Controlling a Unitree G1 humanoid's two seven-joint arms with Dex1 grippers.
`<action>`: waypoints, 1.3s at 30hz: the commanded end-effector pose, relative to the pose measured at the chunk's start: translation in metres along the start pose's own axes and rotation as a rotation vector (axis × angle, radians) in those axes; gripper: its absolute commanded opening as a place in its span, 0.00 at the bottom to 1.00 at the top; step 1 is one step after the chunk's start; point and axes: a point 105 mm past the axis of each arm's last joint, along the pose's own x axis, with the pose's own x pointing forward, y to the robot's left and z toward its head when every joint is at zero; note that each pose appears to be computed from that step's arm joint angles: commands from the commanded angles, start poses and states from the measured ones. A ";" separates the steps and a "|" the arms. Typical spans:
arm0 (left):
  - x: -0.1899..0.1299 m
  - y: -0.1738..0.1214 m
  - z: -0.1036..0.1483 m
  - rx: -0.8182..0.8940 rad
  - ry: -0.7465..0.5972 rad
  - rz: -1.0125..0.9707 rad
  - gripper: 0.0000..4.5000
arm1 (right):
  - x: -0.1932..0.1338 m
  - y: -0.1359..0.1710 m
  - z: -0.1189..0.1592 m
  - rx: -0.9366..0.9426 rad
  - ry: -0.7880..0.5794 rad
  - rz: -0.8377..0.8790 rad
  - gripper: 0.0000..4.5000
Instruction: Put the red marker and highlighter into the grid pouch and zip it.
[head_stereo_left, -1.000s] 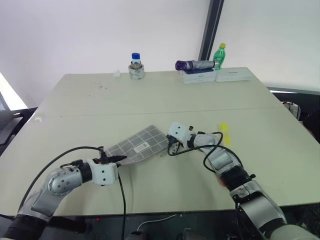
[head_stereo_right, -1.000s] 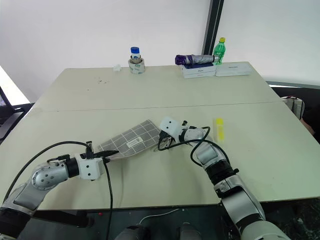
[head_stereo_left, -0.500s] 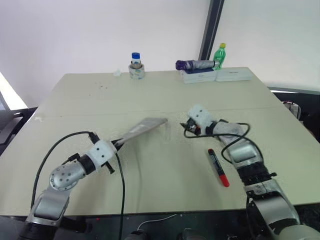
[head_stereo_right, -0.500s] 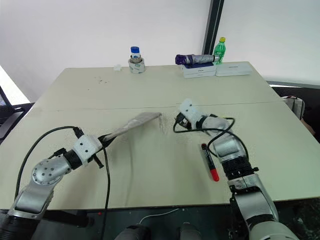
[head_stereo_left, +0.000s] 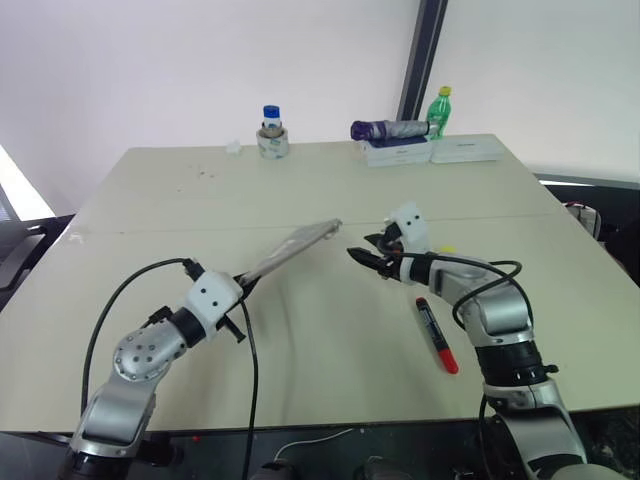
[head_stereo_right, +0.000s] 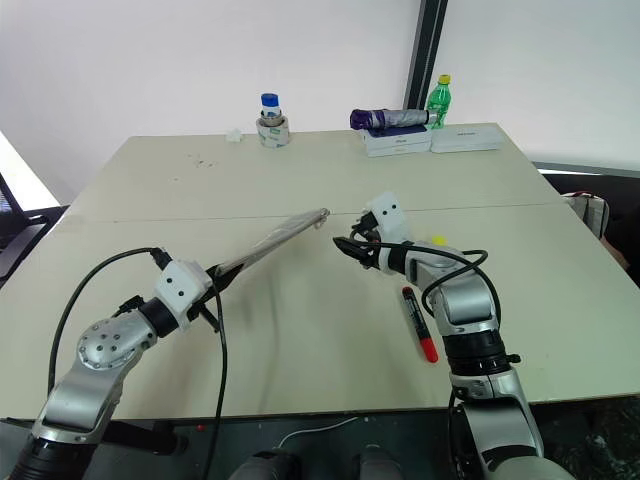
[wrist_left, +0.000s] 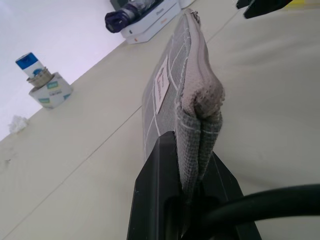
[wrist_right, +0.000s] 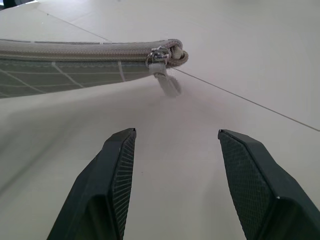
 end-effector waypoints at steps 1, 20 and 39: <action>-0.001 -0.004 0.014 0.018 -0.043 -0.024 0.00 | 0.004 0.006 0.016 -0.020 -0.063 0.022 0.60; -0.001 -0.014 0.018 0.009 -0.055 -0.088 0.00 | 0.011 0.009 0.010 0.003 -0.063 0.041 0.31; 0.032 -0.035 0.013 0.065 -0.044 -0.049 0.00 | -0.001 0.090 0.022 -0.307 -0.025 0.324 0.01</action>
